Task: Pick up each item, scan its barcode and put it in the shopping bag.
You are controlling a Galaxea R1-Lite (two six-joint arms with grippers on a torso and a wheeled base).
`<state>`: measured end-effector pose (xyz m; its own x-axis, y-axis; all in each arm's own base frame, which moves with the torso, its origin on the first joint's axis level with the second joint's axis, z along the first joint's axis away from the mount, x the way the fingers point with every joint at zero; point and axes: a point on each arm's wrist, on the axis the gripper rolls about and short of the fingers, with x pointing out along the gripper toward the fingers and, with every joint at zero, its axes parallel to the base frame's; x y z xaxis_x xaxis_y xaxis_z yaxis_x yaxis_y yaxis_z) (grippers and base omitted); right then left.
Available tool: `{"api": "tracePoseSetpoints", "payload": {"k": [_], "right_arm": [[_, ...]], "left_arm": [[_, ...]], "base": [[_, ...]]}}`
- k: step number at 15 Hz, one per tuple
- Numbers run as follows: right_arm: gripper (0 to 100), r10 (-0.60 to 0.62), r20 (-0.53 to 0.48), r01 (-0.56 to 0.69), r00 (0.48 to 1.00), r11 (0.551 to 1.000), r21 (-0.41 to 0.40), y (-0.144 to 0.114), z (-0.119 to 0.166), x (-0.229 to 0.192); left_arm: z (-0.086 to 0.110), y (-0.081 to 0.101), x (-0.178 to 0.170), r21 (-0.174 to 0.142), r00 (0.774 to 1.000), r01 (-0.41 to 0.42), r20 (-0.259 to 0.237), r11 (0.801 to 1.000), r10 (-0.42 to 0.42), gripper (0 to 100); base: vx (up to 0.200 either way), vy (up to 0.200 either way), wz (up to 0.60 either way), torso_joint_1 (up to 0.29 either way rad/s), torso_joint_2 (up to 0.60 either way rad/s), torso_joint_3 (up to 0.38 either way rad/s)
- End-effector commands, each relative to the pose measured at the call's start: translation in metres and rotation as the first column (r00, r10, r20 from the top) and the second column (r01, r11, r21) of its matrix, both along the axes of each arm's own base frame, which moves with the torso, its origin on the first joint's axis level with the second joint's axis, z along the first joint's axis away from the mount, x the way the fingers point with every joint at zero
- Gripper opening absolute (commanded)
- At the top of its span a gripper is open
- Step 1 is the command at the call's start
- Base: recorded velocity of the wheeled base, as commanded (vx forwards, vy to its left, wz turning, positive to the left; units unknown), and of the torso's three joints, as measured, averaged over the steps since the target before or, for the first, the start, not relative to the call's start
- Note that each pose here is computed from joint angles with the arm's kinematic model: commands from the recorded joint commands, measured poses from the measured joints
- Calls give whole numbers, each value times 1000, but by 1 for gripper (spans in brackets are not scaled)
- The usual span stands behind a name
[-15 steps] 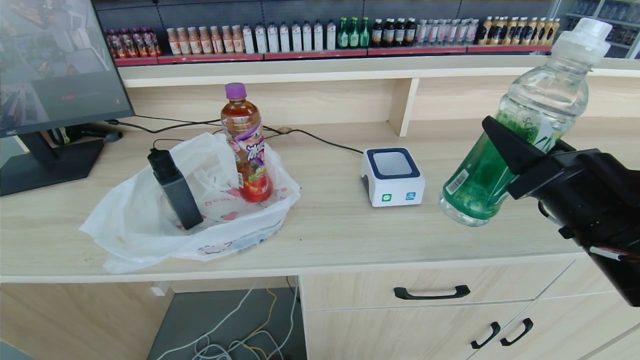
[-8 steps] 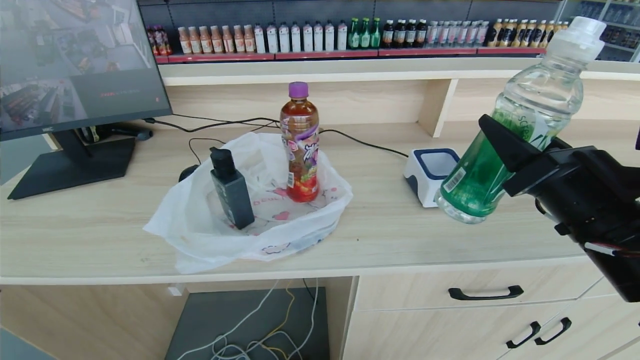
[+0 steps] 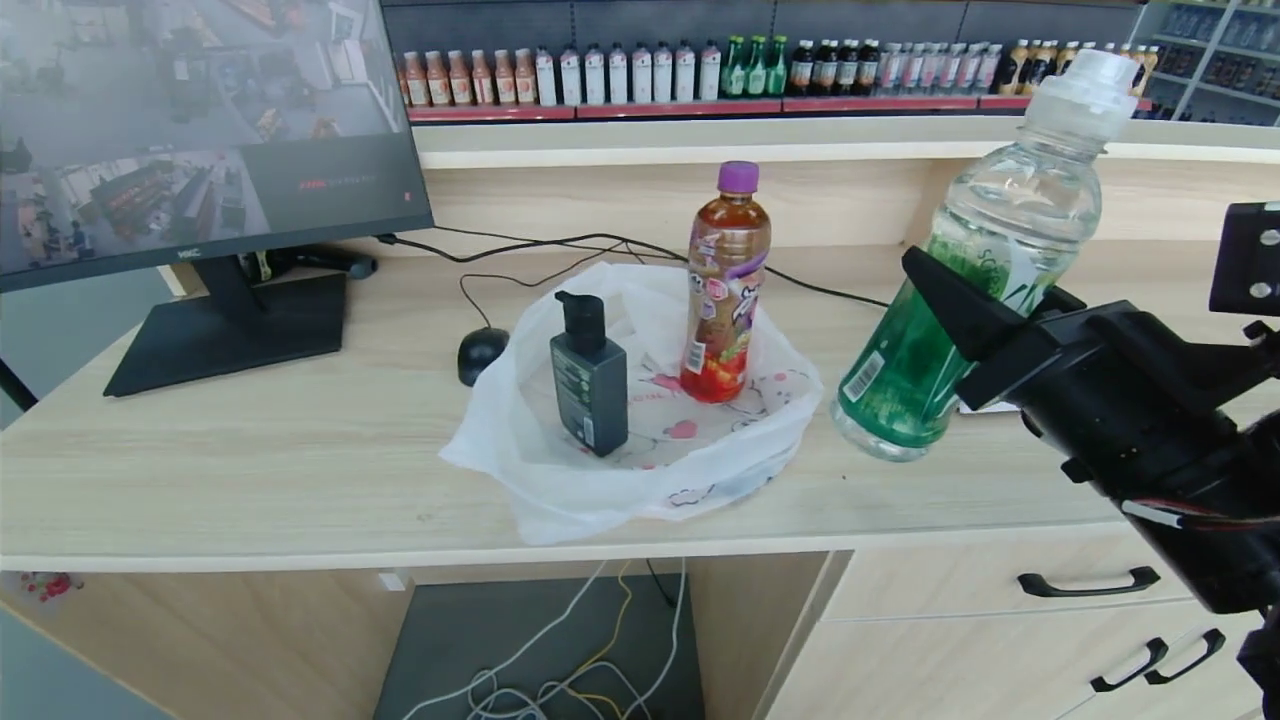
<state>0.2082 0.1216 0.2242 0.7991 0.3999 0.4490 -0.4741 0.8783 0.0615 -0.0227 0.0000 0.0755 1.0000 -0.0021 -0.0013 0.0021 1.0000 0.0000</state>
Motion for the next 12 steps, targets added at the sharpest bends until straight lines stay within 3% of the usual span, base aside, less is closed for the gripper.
{"api": "tracePoseSetpoints", "payload": {"k": [1,5,7,12], "right_arm": [[0,16,1,-16,1000,1000,-7,11,-1,10],[0,45,66,-41,997,998,-49,22,7,21],[0,118,122,-102,985,986,-136,33,7,27],[0,162,104,-142,981,974,-174,58,-10,55]], "left_arm": [[0,0,0,0,1000,1,0,1000,-1,100],[0,0,0,2,1000,1,0,1000,-1,100],[0,0,0,2,1000,1,0,1000,-1,100],[0,0,0,0,1000,1,0,1000,-1,100]], "base": [[0,200,0,2,-12,7],[0,0,0,0,0,0],[0,0,0,0,0,0],[0,0,0,0,0,0]]}}
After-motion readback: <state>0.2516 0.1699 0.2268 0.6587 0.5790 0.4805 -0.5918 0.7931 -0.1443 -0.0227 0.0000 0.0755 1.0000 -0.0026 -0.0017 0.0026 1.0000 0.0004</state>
